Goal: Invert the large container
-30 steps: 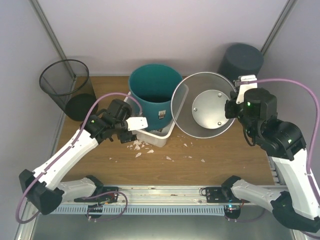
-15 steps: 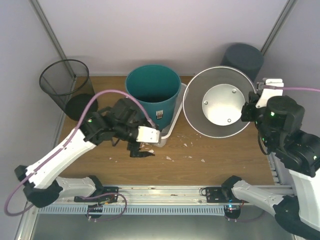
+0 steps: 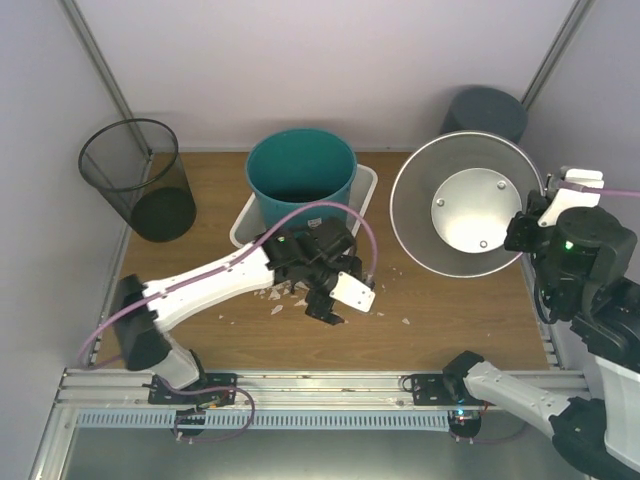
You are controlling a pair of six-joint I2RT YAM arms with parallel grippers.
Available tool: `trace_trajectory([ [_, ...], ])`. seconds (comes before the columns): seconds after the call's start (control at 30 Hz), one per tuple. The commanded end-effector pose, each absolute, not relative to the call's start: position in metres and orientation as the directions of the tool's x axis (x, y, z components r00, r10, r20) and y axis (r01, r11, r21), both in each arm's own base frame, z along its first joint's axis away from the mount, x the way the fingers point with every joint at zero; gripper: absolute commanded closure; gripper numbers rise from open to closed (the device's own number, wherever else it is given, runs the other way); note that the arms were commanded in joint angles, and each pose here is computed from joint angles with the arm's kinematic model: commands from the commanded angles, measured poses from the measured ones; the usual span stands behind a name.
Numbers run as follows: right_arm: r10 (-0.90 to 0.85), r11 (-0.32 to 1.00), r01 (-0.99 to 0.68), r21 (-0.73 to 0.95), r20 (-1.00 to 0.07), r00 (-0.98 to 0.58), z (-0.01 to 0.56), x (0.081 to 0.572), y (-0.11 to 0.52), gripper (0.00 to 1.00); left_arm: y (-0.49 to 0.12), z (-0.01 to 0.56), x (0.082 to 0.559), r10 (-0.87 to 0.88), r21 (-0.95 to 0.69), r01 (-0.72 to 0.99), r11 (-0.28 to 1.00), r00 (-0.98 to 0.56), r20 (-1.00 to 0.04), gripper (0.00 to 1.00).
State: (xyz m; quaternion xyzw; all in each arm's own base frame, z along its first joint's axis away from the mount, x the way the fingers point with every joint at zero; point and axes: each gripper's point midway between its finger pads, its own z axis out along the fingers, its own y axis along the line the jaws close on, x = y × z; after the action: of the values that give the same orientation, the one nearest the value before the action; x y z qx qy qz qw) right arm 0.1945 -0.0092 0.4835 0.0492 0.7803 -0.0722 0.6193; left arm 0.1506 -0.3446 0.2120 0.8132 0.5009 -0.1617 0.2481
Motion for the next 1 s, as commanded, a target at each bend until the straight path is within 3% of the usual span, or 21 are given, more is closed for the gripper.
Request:
trace_trajectory([
  [0.0,0.111,0.969,0.229,0.088,-0.990,-0.086,0.516,0.179,-0.029,1.00,-0.378,0.193,0.195,0.724,0.321,0.859,-0.399,0.510,-0.464,0.01],
  [0.27,0.112,0.967,0.241,0.086,-0.989,-0.095,0.510,0.173,-0.035,1.00,-0.414,0.166,0.263,0.775,0.323,0.866,-0.381,0.490,-0.399,0.01],
  [0.4,0.103,0.968,0.242,0.075,-0.989,-0.106,0.506,0.174,-0.034,1.00,-0.416,0.145,0.300,0.831,0.362,0.864,-0.349,0.464,-0.308,0.01],
  [0.7,0.104,0.965,0.252,0.072,-0.988,-0.116,0.501,0.169,-0.038,1.00,-0.367,0.098,0.355,0.939,0.405,0.872,-0.274,0.334,-0.085,0.01],
  [0.97,0.109,0.967,0.241,0.075,-0.985,-0.131,0.494,0.171,-0.035,0.99,-0.338,0.100,0.402,0.980,0.479,0.864,-0.154,0.195,-0.038,0.01],
])
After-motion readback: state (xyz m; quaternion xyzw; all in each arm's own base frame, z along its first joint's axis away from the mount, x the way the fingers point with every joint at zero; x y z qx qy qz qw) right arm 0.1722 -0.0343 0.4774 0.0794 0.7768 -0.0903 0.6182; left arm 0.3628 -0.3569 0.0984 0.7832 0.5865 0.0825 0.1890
